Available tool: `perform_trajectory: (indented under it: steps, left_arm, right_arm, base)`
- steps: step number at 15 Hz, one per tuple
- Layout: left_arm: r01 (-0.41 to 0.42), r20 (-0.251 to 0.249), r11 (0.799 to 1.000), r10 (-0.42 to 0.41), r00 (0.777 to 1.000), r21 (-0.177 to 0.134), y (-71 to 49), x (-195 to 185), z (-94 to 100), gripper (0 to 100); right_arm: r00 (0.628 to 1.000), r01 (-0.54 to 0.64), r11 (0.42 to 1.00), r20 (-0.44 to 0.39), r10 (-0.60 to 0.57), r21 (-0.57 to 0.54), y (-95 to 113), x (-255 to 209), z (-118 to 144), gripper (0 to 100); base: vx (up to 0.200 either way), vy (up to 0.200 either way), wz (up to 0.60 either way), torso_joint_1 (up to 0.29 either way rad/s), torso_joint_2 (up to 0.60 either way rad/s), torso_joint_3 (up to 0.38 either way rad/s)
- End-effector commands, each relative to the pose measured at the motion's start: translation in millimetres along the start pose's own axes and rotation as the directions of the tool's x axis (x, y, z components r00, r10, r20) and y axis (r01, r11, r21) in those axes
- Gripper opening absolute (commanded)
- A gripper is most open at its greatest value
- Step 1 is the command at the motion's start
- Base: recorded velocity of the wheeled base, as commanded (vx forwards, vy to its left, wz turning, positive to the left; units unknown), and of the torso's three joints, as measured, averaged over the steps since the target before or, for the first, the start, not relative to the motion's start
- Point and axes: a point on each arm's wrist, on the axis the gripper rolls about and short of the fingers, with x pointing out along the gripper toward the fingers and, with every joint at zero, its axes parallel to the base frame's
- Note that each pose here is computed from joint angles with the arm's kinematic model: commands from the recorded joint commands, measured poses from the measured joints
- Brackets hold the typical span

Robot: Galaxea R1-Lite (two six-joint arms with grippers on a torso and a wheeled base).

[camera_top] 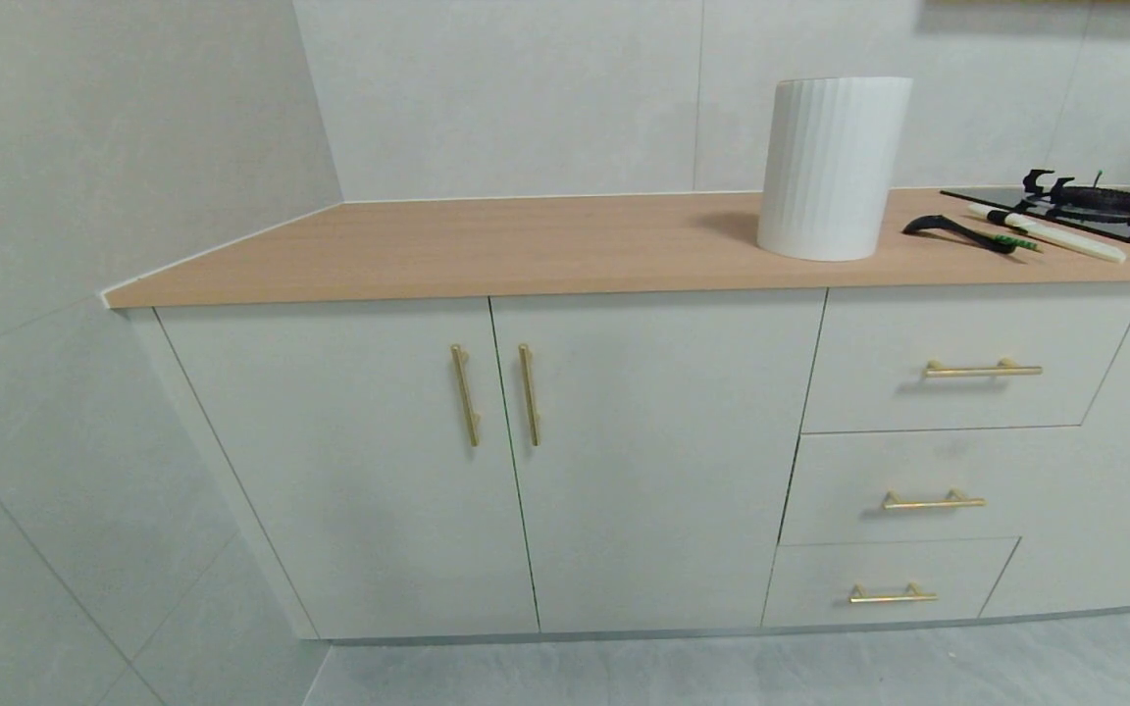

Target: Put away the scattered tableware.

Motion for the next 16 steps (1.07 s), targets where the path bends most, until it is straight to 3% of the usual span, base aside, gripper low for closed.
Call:
perform_trajectory:
  steps: [1,2,4,8,11,13,15,16]
  left_arm:
    - [0.062,-0.042,0.998,-0.062,0.997,-0.006,-3.1,7.3,-24.3,100]
    - [0.085,-0.044,0.996,-0.085,0.995,-0.016,-3.6,7.3,-24.6,100]
    - [0.152,-0.041,0.988,-0.152,0.987,-0.015,-5.1,7.1,-24.7,100]
    - [0.168,-0.045,0.986,-0.168,0.985,0.003,-5.5,7.0,-25.1,100]
    - [0.122,-0.048,0.992,-0.122,0.991,-0.006,-4.5,7.2,-25.2,100]
    - [0.007,-0.059,1.0,-0.008,0.998,-0.011,-1.9,7.3,-25.8,100]
    - [-0.016,-0.095,0.998,0.01,0.995,-0.064,-1.7,7.0,-29.4,100]
    - [0.015,-0.097,1.0,-0.016,0.995,-0.016,-2.2,7.0,-29.7,100]
  right_arm:
    - [0.996,-0.057,0.997,-0.071,0.054,-0.042,0.4,8.6,-32.3,100]
    - [0.991,-0.066,0.997,-0.116,0.06,-0.048,0.3,8.1,-36.5,100]
    - [0.989,-0.084,0.995,-0.125,0.078,-0.048,0.6,8.0,-37.3,100]
    - [0.986,-0.107,0.993,-0.136,0.1,-0.045,1.0,7.8,-38.3,100]
    - [0.985,-0.108,0.993,-0.139,0.101,-0.048,1.1,8.0,-38.7,100]
    - [0.985,-0.11,0.993,-0.139,0.102,-0.046,1.1,8.0,-38.7,100]
    - [0.985,-0.11,0.993,-0.137,0.103,-0.046,1.1,7.9,-38.7,100]
    - [0.985,-0.11,0.993,-0.137,0.103,-0.048,1.1,7.9,-38.7,100]
  base:
    - [0.0,0.0,0.0,0.0,0.0,0.0]
    - [0.0,0.0,0.0,0.0,0.0,0.0]
    - [0.0,0.0,0.0,0.0,0.0,0.0]
    - [0.0,0.0,0.0,0.0,0.0,0.0]
    - [0.0,0.0,0.0,0.0,0.0,0.0]
    - [0.0,0.0,0.0,0.0,0.0,0.0]
    - [0.0,0.0,0.0,0.0,0.0,0.0]
    - [0.0,0.0,0.0,0.0,0.0,0.0]
